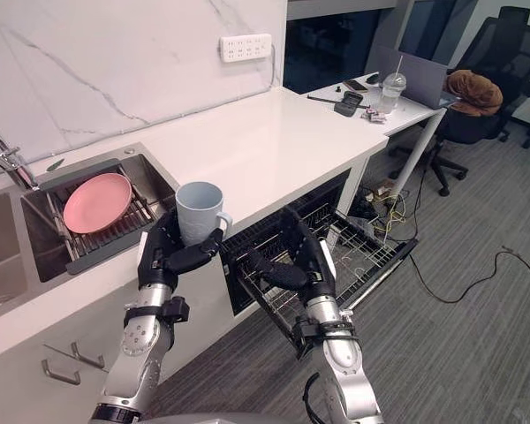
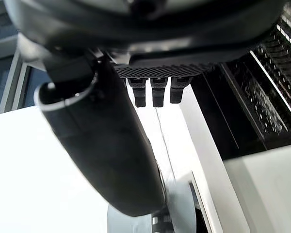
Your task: Walk over to the sink, pick up the cup, carry it to the dishwasher, place the cup inside the dishwasher, then close the dishwasher door
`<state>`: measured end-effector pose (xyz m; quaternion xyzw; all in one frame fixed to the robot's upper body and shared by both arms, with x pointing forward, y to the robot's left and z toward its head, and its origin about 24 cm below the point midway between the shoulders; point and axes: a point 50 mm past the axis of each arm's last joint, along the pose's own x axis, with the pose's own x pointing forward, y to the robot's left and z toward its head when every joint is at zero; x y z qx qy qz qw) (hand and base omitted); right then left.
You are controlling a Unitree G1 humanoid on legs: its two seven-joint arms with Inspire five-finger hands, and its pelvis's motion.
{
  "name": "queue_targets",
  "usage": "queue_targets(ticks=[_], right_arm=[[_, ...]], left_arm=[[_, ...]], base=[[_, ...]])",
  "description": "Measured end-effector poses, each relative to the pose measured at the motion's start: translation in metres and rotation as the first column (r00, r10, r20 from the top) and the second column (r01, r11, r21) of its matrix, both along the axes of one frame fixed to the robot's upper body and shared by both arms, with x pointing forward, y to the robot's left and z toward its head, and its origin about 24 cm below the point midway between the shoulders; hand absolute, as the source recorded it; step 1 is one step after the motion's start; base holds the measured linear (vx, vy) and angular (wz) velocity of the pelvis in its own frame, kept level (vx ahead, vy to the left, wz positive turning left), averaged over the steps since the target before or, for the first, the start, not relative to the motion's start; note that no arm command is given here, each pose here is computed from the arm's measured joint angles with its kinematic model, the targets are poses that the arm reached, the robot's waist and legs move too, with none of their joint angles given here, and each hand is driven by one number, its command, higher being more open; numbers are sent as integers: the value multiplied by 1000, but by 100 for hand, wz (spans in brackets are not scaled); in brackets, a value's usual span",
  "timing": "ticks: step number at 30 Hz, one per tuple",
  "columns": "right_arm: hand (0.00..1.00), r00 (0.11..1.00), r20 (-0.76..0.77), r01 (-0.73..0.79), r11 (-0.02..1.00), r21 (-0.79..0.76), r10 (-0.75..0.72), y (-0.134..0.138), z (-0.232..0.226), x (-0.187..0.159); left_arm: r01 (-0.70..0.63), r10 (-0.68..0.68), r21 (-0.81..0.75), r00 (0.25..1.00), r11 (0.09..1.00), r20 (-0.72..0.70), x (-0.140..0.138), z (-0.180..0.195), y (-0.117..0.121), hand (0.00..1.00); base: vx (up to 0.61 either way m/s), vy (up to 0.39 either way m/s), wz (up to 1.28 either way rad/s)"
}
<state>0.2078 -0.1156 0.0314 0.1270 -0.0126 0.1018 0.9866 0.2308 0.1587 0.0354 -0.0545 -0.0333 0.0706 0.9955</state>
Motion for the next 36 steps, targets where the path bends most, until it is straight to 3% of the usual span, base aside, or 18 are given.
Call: queue_targets(ticks=[9, 20, 36], right_arm=[[90, 996, 47, -75, 997, -3, 75, 13, 9, 7], [90, 993, 74, -95, 995, -17, 96, 17, 15, 12], [90, 995, 83, -63, 998, 15, 62, 18, 21, 25]], left_arm=[[11, -11, -4, 1000, 1000, -17, 0, -4, -3, 30], [167, -167, -22, 986, 986, -9, 0, -3, -38, 30], [296, -296, -19, 955, 955, 29, 3, 6, -66, 30]], base=[[-12, 5, -1], [-2, 1, 3], [-25, -2, 5]])
